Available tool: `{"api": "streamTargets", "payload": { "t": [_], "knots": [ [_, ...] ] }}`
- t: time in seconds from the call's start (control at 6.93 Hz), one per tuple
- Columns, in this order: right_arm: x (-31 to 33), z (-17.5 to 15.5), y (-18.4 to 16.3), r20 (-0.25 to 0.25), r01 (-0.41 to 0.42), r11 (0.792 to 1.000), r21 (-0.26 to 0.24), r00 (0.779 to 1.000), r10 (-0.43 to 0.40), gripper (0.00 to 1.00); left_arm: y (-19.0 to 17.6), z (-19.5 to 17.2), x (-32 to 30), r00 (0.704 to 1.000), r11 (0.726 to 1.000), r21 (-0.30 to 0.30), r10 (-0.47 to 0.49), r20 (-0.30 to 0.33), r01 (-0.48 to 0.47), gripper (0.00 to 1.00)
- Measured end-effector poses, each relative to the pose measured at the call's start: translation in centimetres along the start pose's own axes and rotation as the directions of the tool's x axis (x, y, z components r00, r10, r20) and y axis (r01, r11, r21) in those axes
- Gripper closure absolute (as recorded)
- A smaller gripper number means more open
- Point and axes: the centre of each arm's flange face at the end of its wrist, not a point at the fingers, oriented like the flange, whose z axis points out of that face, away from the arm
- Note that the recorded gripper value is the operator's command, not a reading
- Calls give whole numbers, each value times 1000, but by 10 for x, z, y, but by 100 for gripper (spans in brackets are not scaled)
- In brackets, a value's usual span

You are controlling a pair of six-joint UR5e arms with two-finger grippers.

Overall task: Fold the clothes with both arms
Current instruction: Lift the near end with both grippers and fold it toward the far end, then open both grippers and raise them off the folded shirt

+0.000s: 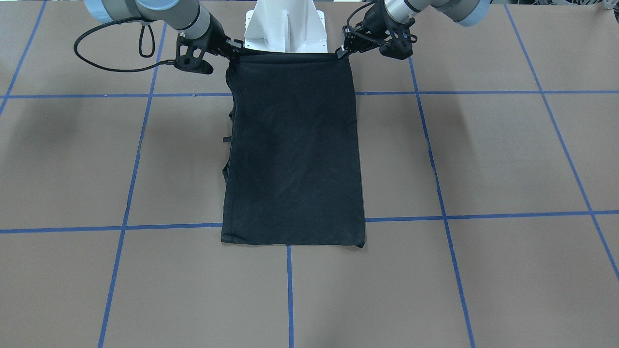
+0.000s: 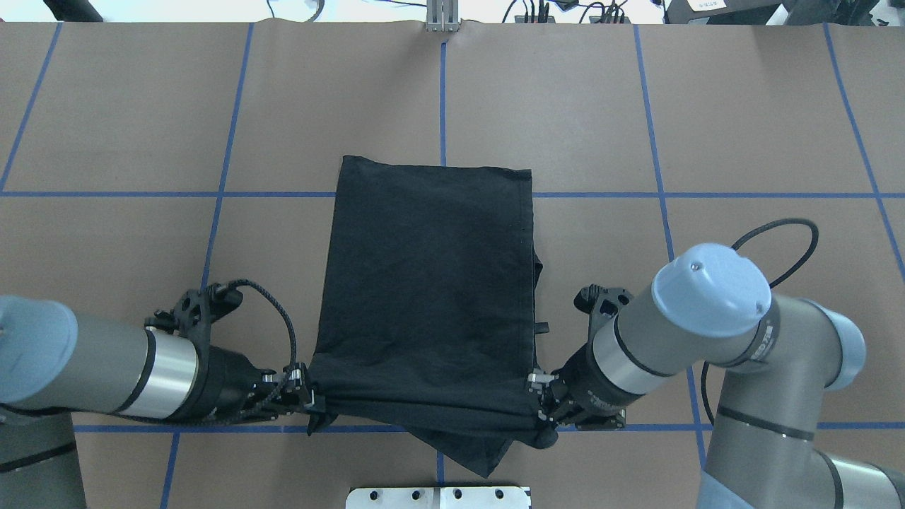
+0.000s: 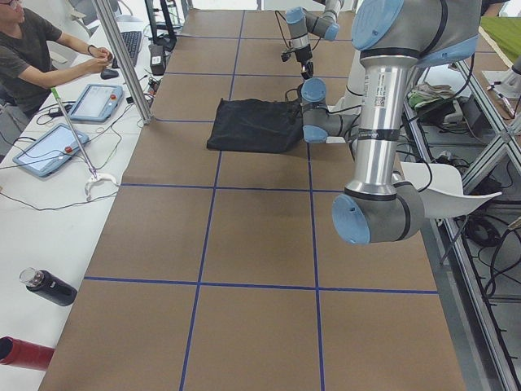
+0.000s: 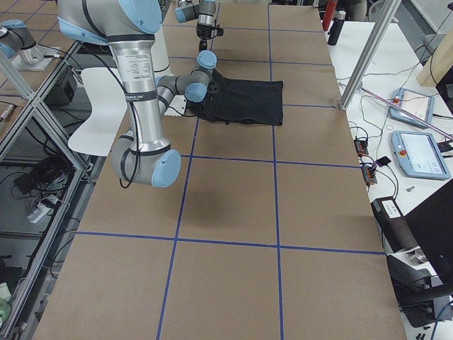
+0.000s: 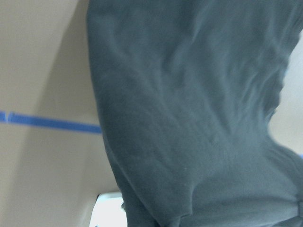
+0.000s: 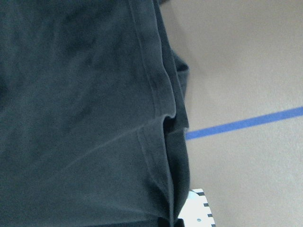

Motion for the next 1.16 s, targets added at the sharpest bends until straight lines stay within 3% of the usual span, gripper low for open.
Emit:
{"api": "streamTargets", "payload": {
  "t": [0.43,0.72,1.16],
  "knots": [
    [-40,-60,-73,94,-50,993,111,995,39,100,-94,-11,80,1000,987,160,2,-11,0,100],
    [-56,-78,-131,110,-74,975,211,993,51,100,-179,-11,93,999,961,275,8,37,-17,100],
    [-84,-58,-222,151,-63,944,323,988,14,100,-275,1,94,996,933,356,22,86,-51,100]
  ]
}}
